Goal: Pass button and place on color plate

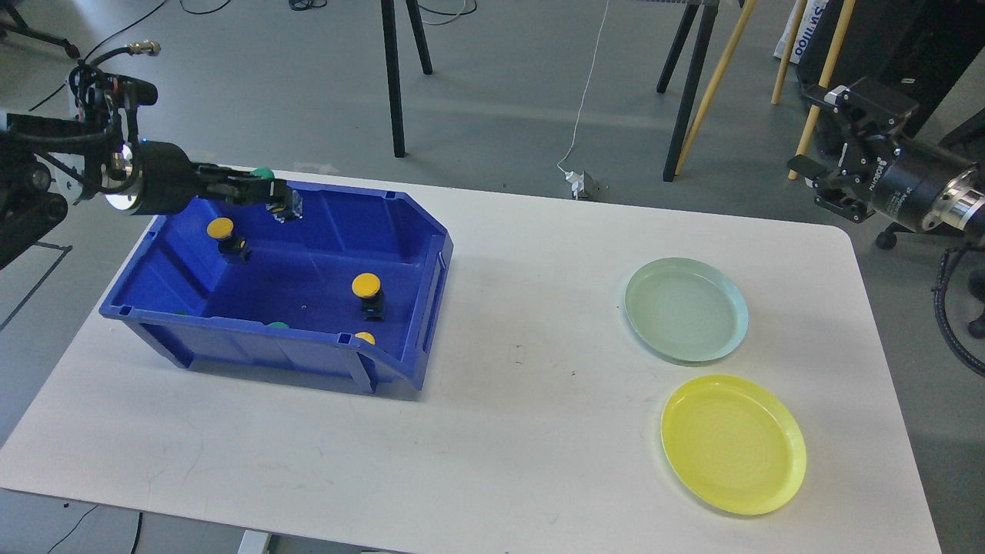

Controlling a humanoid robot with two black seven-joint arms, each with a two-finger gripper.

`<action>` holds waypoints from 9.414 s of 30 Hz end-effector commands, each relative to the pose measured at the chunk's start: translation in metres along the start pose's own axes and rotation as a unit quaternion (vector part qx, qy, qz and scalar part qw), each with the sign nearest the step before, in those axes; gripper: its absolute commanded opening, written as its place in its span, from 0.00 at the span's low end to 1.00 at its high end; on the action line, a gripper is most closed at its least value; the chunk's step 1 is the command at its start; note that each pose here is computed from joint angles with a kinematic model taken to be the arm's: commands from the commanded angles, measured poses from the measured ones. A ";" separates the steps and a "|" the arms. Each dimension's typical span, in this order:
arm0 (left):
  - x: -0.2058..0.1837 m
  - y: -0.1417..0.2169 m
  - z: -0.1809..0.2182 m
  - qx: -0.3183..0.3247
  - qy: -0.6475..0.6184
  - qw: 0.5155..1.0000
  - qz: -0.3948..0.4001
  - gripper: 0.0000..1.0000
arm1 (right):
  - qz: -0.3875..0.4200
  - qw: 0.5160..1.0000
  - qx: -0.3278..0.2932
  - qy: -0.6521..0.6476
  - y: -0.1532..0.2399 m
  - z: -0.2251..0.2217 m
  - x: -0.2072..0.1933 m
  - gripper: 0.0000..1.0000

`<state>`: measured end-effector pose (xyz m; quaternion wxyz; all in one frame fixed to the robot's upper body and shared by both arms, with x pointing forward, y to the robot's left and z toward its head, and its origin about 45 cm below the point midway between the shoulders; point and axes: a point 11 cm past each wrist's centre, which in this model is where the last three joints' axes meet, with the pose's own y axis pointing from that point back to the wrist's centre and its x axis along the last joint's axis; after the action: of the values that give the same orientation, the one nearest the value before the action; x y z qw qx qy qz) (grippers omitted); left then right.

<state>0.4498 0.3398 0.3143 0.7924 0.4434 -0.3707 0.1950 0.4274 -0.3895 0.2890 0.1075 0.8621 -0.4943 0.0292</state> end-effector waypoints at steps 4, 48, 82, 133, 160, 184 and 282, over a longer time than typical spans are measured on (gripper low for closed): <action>0.079 -0.020 0.101 -0.180 0.089 0.974 0.102 0.30 | -0.013 0.999 0.044 -0.008 -0.021 -0.023 -0.023 0.99; 0.092 -0.136 0.254 -0.359 0.293 0.880 0.103 0.30 | -0.095 0.963 0.213 -0.135 -0.095 -0.117 -0.116 0.91; 0.094 -0.137 0.245 -0.353 0.306 0.877 0.112 0.69 | -0.080 0.965 0.217 -0.123 -0.106 -0.126 -0.116 0.11; 0.133 -0.067 0.130 -0.250 0.264 0.911 0.195 0.98 | 0.030 0.981 -0.172 -0.089 -0.015 0.184 -0.095 0.81; -0.096 -0.073 0.039 -0.017 -0.146 0.971 -0.190 0.98 | 0.128 0.987 -0.082 -0.050 0.050 0.052 0.055 0.87; -0.153 -0.134 0.011 0.064 -0.095 0.966 -0.230 0.78 | 0.110 0.988 -0.098 -0.048 0.044 0.059 0.041 0.87; 0.128 -0.122 0.186 -0.293 0.349 0.865 0.210 0.25 | -0.047 0.970 0.199 -0.135 -0.122 -0.133 -0.122 0.87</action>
<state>0.5326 0.1114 0.4049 0.9062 0.0052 -0.1954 0.3749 0.4764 -0.2032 0.3729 -0.1235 0.8836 -0.4517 0.0014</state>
